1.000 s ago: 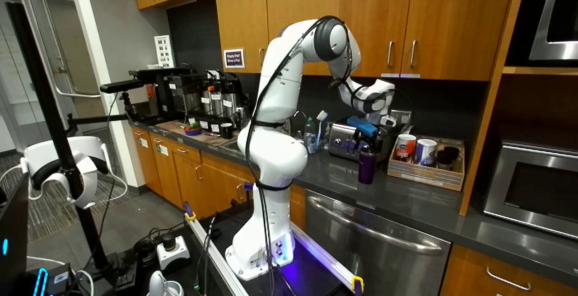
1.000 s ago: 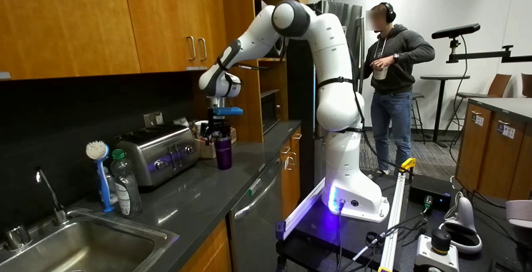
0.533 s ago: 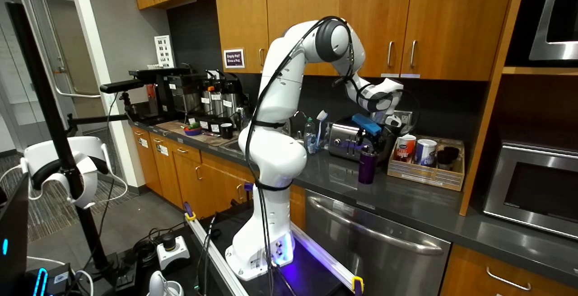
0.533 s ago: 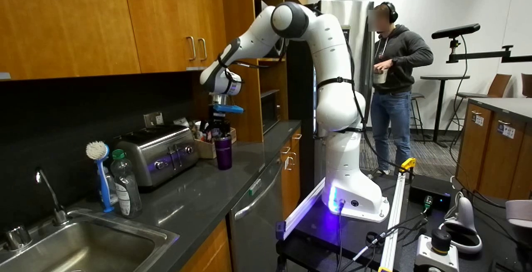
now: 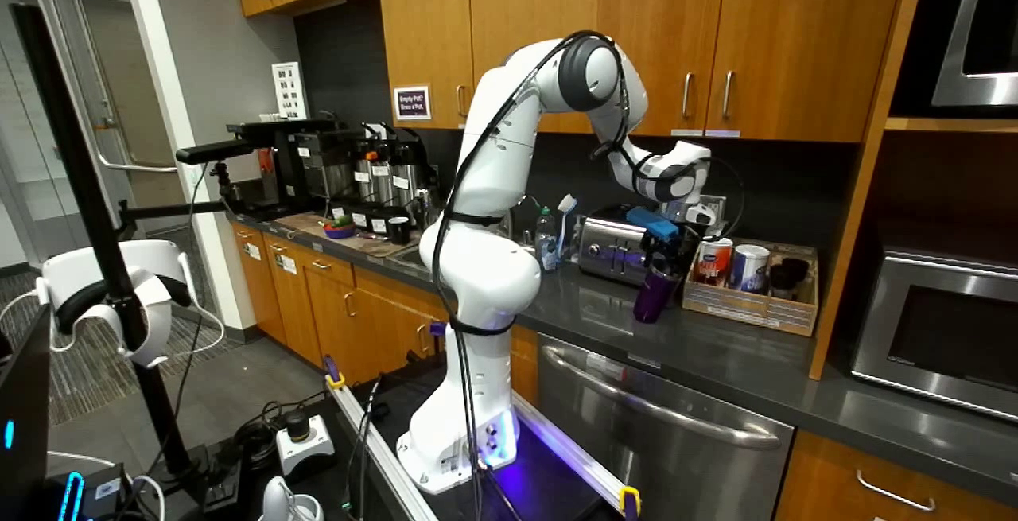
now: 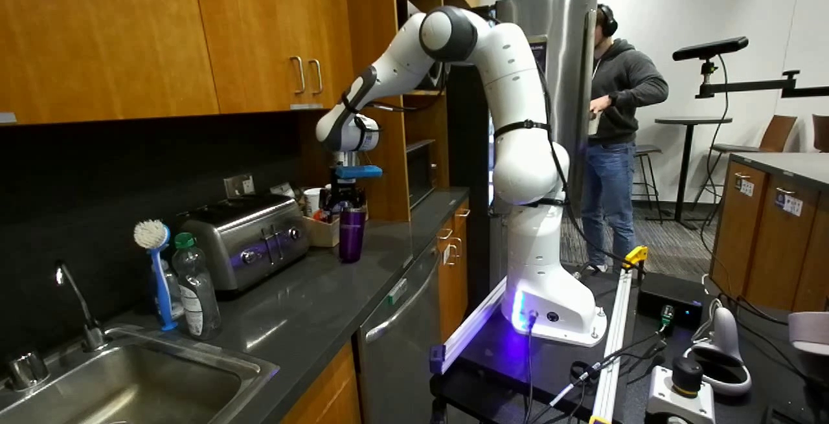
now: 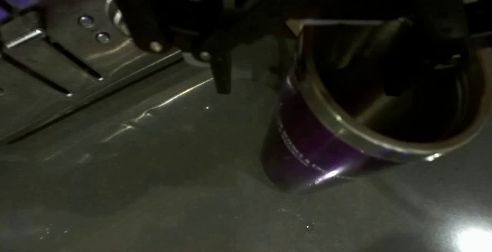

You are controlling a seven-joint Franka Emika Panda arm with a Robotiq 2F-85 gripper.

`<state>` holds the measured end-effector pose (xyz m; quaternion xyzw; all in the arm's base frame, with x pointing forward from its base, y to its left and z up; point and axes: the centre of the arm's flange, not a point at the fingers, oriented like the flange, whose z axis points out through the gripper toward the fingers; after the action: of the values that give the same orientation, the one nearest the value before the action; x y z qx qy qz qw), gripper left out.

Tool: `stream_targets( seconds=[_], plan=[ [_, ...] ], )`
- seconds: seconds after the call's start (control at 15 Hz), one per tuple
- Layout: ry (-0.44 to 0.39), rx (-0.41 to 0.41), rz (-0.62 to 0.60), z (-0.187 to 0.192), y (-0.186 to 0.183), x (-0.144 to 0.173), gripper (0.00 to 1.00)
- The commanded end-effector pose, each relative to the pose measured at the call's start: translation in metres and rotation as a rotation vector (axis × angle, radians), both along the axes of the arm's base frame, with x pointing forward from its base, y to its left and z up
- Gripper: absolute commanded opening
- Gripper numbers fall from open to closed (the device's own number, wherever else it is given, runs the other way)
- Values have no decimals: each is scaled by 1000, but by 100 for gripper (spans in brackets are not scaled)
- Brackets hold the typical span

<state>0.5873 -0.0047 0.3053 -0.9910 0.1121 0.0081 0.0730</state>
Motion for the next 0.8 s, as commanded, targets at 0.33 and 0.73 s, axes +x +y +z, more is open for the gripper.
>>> stream_targets(
  seconds=[0.33,0.73],
  plan=[
    [31,-89,-95,-5,0,2,100],
    [30,-69,-86,-8,-1,0,100]
  ],
)
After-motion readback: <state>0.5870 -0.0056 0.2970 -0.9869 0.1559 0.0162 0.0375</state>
